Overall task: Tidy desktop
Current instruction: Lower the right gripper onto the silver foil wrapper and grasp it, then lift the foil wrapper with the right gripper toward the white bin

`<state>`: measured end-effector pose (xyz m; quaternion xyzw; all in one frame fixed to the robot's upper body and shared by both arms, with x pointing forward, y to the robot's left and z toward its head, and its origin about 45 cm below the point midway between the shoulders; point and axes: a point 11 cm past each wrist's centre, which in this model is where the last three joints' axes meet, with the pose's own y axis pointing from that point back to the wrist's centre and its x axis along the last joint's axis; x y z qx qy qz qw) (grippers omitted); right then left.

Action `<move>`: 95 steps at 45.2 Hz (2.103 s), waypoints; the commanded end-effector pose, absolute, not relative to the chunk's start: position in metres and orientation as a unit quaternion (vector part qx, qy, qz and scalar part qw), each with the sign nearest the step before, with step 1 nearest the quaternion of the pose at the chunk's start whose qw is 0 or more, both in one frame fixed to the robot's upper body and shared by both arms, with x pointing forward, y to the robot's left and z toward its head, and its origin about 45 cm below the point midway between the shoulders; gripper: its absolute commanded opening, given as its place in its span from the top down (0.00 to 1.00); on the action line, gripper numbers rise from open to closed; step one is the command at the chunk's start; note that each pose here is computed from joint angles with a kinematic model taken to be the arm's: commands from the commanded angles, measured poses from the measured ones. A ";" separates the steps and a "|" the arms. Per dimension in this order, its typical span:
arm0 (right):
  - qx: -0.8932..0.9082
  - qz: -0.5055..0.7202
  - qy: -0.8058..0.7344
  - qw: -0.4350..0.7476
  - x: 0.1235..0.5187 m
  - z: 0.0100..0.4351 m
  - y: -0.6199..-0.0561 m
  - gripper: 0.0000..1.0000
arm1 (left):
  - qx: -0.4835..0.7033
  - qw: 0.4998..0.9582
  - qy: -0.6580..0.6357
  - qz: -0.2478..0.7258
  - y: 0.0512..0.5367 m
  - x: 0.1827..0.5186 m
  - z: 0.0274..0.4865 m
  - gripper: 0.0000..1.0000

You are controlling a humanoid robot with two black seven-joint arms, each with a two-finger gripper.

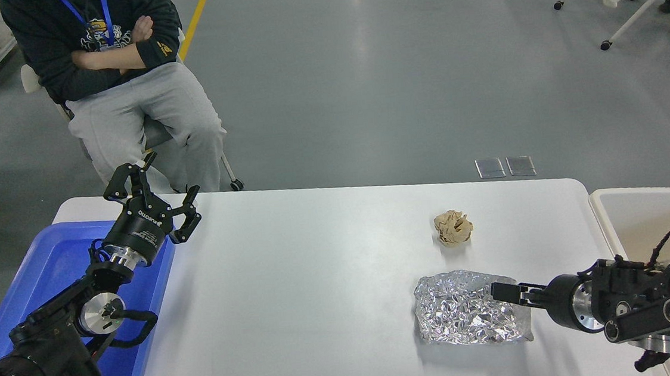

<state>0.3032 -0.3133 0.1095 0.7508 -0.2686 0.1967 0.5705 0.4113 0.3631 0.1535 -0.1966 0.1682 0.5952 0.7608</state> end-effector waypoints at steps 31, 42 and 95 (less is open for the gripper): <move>0.732 0.207 -0.262 0.594 0.297 0.074 -0.330 0.14 | -0.197 0.761 0.168 0.595 0.363 0.411 0.154 0.00; 0.733 0.207 -0.257 0.595 0.294 0.072 -0.330 0.33 | -0.197 0.761 0.168 0.595 0.363 0.411 0.154 0.00; 0.777 0.166 -0.282 0.538 0.281 0.106 -0.313 1.00 | -0.197 0.761 0.168 0.595 0.363 0.411 0.154 0.00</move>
